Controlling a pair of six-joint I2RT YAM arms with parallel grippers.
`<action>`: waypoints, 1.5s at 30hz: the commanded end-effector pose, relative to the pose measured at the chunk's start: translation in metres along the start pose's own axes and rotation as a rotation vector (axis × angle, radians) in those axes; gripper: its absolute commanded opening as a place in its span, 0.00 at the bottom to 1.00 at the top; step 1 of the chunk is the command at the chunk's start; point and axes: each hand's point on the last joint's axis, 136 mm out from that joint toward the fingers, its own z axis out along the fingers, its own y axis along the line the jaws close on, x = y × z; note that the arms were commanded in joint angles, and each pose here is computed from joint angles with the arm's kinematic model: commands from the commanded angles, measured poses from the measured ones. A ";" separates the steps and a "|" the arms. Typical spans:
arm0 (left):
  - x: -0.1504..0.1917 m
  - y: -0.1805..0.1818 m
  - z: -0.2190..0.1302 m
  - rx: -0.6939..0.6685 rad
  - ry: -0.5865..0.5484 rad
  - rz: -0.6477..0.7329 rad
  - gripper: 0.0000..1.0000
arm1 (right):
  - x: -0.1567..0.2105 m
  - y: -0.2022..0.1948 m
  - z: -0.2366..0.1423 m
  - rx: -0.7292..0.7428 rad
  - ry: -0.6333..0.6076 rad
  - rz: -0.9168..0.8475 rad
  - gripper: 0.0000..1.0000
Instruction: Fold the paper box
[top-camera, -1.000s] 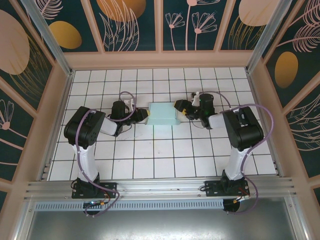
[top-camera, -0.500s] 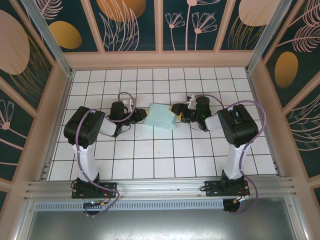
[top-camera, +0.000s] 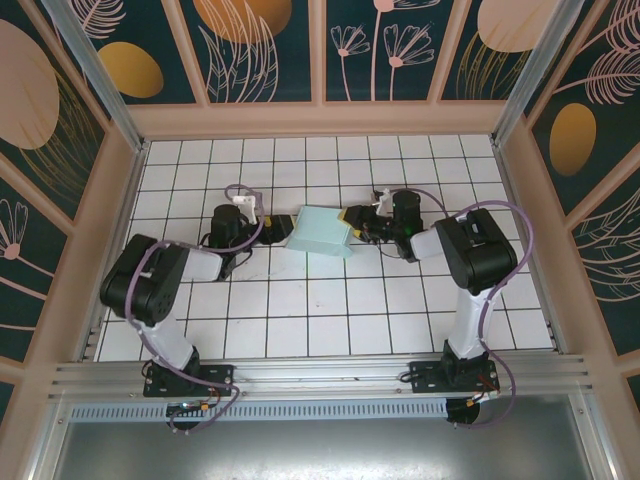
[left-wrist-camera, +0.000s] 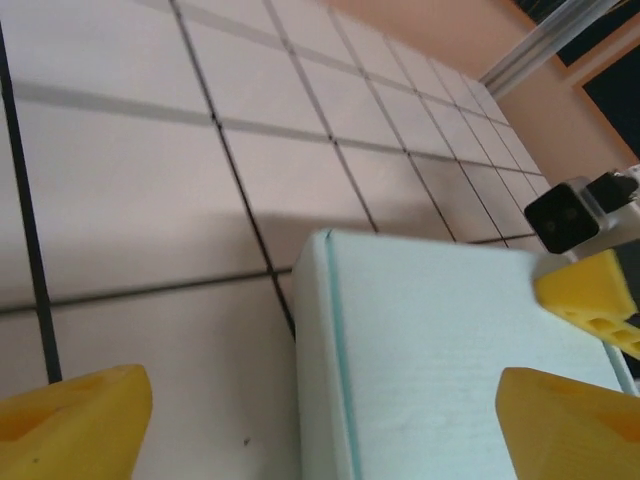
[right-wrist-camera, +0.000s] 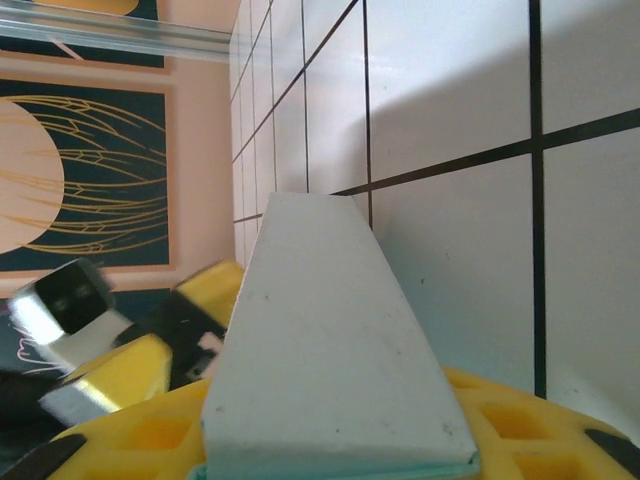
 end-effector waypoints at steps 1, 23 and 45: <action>-0.030 -0.021 -0.012 -0.121 -0.134 0.335 0.97 | -0.015 0.030 -0.013 -0.051 -0.029 -0.051 0.38; -0.027 -0.124 -0.046 -0.362 -0.529 1.648 0.99 | -0.041 0.078 -0.082 -0.107 -0.129 -0.122 0.36; -0.028 -0.134 -0.025 -0.456 -0.630 1.712 0.94 | 0.004 0.107 -0.087 -0.215 0.000 -0.061 0.35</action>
